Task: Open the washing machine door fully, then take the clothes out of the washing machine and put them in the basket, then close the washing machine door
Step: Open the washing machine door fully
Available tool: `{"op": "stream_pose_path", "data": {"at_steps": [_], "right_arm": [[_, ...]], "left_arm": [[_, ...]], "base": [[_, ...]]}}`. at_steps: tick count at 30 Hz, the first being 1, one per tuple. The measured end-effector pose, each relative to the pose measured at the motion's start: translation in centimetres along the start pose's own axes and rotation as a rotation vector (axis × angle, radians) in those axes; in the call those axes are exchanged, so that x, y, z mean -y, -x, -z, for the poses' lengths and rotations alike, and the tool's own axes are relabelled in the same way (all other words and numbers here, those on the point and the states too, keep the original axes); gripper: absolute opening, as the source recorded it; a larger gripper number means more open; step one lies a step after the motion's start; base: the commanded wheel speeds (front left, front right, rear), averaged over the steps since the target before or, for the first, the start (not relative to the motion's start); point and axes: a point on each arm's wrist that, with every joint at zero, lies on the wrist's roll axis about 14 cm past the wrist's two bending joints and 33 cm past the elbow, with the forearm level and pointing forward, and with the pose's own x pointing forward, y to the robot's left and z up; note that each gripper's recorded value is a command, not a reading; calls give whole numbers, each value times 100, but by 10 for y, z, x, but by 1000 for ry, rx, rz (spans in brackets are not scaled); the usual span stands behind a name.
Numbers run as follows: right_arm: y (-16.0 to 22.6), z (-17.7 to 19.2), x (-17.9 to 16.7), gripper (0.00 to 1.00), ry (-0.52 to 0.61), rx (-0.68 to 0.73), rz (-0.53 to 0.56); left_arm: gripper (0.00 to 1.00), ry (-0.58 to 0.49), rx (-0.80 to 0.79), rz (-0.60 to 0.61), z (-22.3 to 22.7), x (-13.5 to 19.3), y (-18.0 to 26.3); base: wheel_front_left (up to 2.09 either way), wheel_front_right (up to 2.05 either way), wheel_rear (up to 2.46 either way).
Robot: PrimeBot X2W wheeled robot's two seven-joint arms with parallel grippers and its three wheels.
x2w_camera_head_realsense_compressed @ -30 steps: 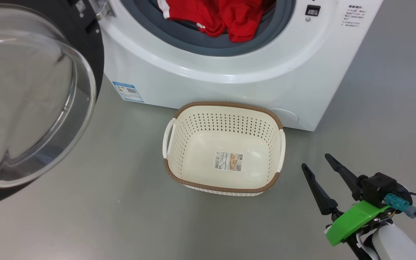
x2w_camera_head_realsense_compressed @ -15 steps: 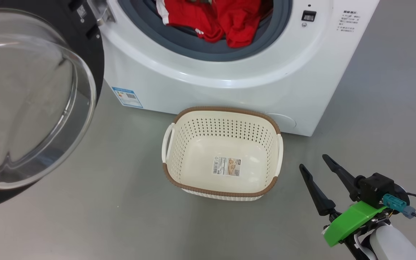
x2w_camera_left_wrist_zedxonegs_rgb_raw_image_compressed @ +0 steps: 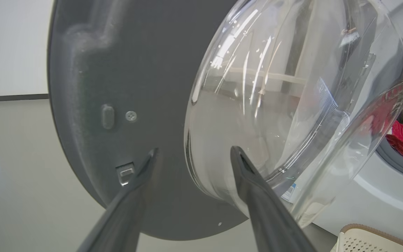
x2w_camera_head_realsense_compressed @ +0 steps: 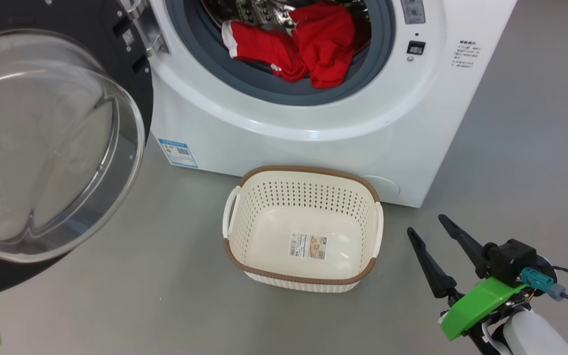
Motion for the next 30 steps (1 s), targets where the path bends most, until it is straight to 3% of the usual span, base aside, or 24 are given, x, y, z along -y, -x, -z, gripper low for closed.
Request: {"op": "stream_pose_path", "data": {"at_steps": [11,30], "right_arm": [[16,-7,3,100,4,11,31],[61,-24,51,100,4,64,219]], "left_arm": [[100,10,-8,152,15,51,27],[100,91,-27,480,24,168,51]], "base": [[0,0,0],[0,0,0]]}}
